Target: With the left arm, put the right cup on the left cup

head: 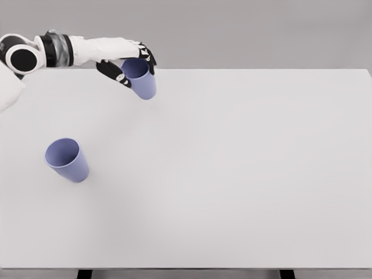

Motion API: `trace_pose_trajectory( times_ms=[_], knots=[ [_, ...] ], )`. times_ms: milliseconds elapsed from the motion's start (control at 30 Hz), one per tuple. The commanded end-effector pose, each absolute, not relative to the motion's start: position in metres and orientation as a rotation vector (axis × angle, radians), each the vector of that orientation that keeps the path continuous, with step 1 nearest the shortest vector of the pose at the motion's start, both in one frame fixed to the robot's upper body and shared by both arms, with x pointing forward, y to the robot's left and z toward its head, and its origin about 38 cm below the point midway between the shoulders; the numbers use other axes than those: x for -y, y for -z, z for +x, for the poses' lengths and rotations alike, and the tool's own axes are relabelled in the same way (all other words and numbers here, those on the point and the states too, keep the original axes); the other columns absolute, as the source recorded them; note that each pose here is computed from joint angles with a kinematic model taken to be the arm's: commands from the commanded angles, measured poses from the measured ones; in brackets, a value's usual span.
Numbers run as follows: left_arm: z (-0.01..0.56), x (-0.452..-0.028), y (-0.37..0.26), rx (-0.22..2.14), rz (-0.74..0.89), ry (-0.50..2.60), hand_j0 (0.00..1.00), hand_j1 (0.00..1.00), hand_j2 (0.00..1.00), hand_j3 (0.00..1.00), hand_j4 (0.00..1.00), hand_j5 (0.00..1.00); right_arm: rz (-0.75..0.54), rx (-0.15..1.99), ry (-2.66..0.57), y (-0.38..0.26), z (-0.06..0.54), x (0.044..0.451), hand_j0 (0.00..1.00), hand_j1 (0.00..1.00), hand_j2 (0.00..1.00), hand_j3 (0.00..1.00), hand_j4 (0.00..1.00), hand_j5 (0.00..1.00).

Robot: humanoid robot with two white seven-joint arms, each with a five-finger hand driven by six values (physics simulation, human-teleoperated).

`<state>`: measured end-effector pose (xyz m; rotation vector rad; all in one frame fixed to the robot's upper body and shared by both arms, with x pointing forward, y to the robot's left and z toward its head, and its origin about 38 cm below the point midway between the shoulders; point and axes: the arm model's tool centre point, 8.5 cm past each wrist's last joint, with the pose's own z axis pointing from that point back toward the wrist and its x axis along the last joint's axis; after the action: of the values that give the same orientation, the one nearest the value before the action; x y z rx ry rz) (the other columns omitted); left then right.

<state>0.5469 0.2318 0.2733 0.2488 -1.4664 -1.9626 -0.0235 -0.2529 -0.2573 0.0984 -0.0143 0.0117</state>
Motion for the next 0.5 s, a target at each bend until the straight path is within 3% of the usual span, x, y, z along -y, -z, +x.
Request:
trace_pose_trajectory(
  times_ms=[0, 467],
  knots=[
    [0.535, -0.248, -0.293, 1.517, 0.254, 1.955, 0.58, 0.58, 0.58, 0.58, 0.58, 0.58, 0.099, 0.014, -0.012, 0.257, -0.024, 0.253, 1.0, 1.0, 1.0, 1.0, 1.0, 1.0],
    [0.477, -0.322, -0.325, 1.524, 0.306, 1.964, 0.58, 0.58, 0.58, 0.58, 0.58, 0.58, 0.099, 0.014, -0.012, 0.257, -0.024, 0.253, 1.0, 1.0, 1.0, 1.0, 1.0, 1.0]
  ],
)
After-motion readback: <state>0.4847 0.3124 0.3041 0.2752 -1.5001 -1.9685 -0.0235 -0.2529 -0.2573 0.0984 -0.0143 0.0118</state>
